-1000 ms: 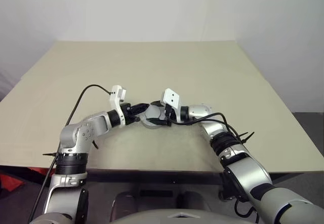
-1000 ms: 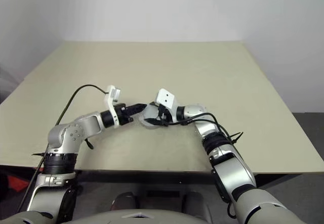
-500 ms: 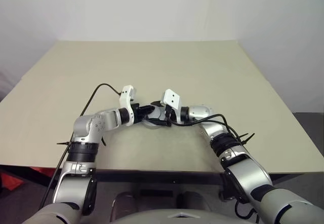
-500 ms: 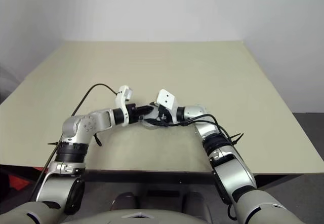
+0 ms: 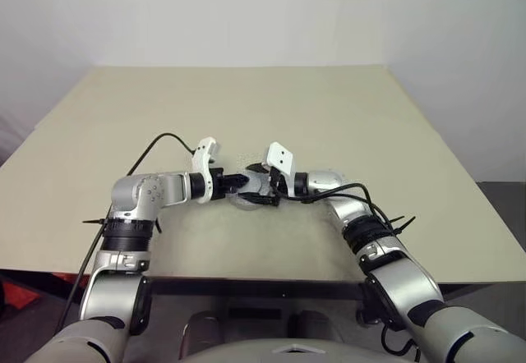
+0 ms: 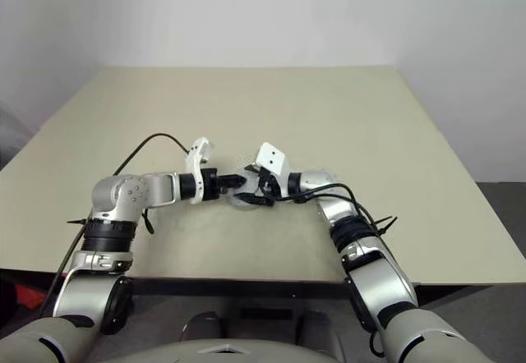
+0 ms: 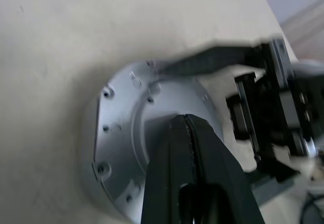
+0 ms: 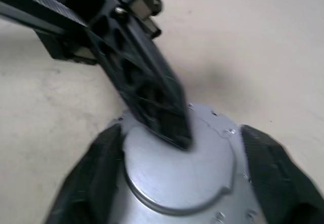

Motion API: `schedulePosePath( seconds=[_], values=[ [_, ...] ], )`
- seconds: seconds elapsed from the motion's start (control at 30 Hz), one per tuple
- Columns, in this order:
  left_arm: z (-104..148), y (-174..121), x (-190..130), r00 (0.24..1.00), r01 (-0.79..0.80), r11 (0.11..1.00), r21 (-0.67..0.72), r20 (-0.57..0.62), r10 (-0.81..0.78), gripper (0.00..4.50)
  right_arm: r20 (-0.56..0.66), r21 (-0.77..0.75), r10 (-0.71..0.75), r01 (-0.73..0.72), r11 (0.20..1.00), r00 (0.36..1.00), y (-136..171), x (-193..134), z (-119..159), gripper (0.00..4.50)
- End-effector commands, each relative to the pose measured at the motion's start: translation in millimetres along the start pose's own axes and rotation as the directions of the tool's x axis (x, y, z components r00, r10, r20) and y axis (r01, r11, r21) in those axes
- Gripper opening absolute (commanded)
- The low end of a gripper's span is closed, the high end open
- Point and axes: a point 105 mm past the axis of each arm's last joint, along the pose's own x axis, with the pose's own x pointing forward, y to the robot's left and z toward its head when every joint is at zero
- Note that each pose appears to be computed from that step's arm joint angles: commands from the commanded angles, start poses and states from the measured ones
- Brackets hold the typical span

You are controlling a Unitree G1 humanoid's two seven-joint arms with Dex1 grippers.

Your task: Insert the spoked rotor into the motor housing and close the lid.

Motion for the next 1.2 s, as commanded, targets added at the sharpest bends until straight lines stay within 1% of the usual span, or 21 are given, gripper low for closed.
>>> schedulePosePath(
  seconds=[0.03, 0.13, 0.23, 0.4, 0.57, 0.73, 0.8, 0.83, 0.9, 0.97, 1.0, 1.03, 1.1, 1.2],
  values=[
    [-10.8, 2.3, -2.6, 0.999, -0.005, 1.0, -0.026, -0.049, 0.004, 0.0, -0.07, -0.005, -0.012, 0.011, 1.0, 0.997, 3.6, -4.0, -17.7, 4.48],
    [-11.6, 2.9, -4.4, 0.999, -0.005, 0.999, -0.034, -0.054, 0.003, 0.0, -0.068, -0.02, -0.015, 0.013, 1.0, 0.998, 3.0, -3.7, -16.4, 4.48],
    [-11.8, 3.3, -5.5, 0.998, -0.003, 0.999, -0.04, -0.055, 0.001, 0.0, -0.034, -0.005, -0.018, 0.018, 1.0, 0.999, 0.8, -3.9, -10.4, 4.48],
    [-11.6, 3.9, -6.3, 0.999, -0.004, 0.999, -0.048, -0.054, 0.001, 0.0, 0.056, 0.058, -0.019, 0.016, 0.998, 0.998, -7.9, -12.3, 12.5, 4.48],
    [-13.3, 1.7, -4.9, 0.998, 0.0, 0.999, -0.05, -0.056, -0.003, 0.0, 0.149, 0.154, -0.017, -0.006, 0.988, 0.989, -16.6, -31.3, 47.7, 4.48],
    [-15.2, -0.4, -3.1, 0.998, 0.006, 0.999, -0.053, -0.056, -0.008, 0.0, 0.164, 0.27, -0.023, -0.022, 0.963, 0.986, -22.9, -53.0, 62.4, 4.48],
    [-14.9, -0.4, -3.0, 0.999, 0.005, 0.998, -0.055, -0.053, -0.008, 0.0, 0.116, 0.352, -0.076, 0.03, 0.936, 0.99, -33.7, -58.9, 57.9, 4.48],
    [-14.1, 0.1, -3.0, 0.999, 0.003, 0.998, -0.055, -0.051, -0.006, 0.0, 0.073, 0.422, -0.114, 0.073, 0.904, 0.991, -42.3, -62.0, 52.9, 4.48],
    [-12.6, 1.4, -3.0, 0.999, -0.001, 0.998, -0.057, -0.046, -0.002, 0.0, 0.053, 0.559, -0.13, 0.079, 0.825, 0.99, -49.0, -66.0, 51.5, 4.48],
    [-12.2, 2.2, -3.2, 0.999, -0.003, 0.998, -0.058, -0.044, 0.001, 0.0, 0.048, 0.64, -0.128, 0.068, 0.765, 0.991, -50.2, -66.4, 52.6, 4.48],
    [-12.2, 2.3, -3.2, 0.999, -0.004, 0.998, -0.058, -0.044, 0.001, 0.0, 0.026, 0.686, -0.131, 0.078, 0.724, 0.991, -51.0, -65.5, 50.5, 4.48],
    [-12.3, 2.3, -3.3, 0.999, -0.004, 0.998, -0.058, -0.044, 0.002, 0.0, 0.01, 0.715, -0.132, 0.086, 0.694, 0.991, -51.2, -64.8, 49.1, 4.48],
    [-12.5, 2.5, -3.4, 0.999, -0.007, 0.998, -0.057, -0.043, 0.004, 0.0, -0.045, 0.789, -0.13, 0.115, 0.604, 0.99, -49.8, -61.4, 41.0, 4.48],
    [-12.9, 3.3, -4.0, 0.999, -0.012, 0.998, -0.056, -0.042, 0.01, 0.0, -0.06, 0.832, -0.104, 0.107, 0.544, 0.993, -43.3, -58.9, 38.2, 4.48]
  ],
)
